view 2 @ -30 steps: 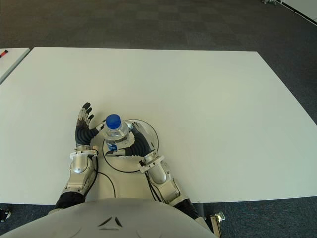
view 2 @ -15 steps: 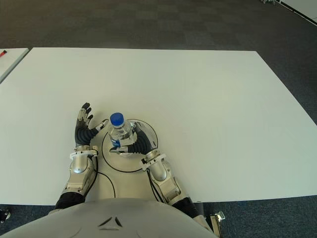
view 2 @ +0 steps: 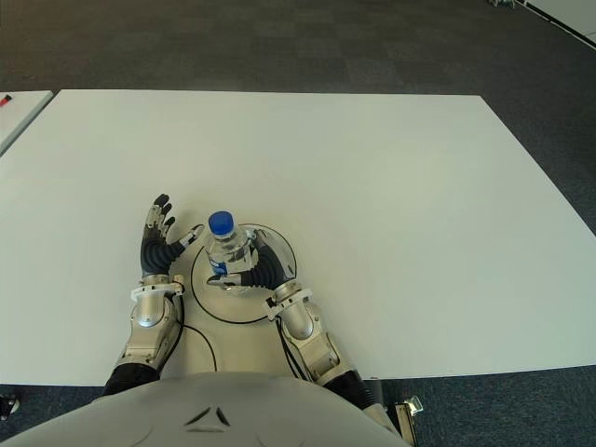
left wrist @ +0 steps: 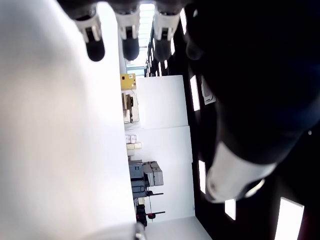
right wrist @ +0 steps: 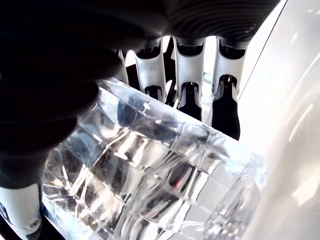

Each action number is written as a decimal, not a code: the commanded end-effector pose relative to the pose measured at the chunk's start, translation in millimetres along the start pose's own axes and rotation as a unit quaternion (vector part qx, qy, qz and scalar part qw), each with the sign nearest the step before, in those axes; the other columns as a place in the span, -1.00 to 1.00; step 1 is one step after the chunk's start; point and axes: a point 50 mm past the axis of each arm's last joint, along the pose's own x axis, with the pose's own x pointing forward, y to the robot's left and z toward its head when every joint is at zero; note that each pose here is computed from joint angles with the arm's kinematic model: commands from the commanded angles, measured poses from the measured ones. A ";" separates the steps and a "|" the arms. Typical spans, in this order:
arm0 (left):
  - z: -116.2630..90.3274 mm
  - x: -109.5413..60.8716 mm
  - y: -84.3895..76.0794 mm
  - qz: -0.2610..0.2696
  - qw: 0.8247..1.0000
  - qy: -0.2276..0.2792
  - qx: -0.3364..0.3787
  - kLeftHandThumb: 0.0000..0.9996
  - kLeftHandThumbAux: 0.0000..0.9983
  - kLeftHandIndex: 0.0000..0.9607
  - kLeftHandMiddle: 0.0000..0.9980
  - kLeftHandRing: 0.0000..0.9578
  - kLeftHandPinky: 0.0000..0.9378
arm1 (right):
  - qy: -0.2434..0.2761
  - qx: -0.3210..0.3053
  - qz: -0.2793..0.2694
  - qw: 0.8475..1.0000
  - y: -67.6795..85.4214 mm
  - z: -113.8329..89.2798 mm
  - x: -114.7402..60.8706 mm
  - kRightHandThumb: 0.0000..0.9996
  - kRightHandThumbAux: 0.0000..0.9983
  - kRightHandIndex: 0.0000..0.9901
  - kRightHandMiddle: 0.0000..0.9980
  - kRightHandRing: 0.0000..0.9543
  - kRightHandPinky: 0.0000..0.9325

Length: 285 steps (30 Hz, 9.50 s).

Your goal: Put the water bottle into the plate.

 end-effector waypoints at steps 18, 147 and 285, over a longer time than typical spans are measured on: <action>-21.1 -16.4 3.5 0.005 0.998 0.060 0.015 -0.79 0.70 -0.94 -1.00 -1.00 -0.92 | -0.004 -0.013 -0.015 1.000 -4.0 -2.2 0.9 0.72 0.35 -0.16 0.08 0.91 0.89; -25.4 -6.7 5.0 0.024 0.997 0.068 -0.021 -0.81 0.72 -0.96 -1.00 -1.00 -0.98 | -0.153 -0.008 -0.136 0.979 -71.8 44.6 -0.6 -0.87 -0.04 -1.00 -0.86 -0.87 -0.81; -12.2 -10.9 12.1 0.043 0.996 -0.037 -0.065 -0.63 0.60 -0.90 -0.87 -0.93 -0.84 | 0.138 0.245 -0.226 0.933 -39.6 -83.2 2.5 -0.56 0.68 -0.86 -0.88 -0.86 -0.69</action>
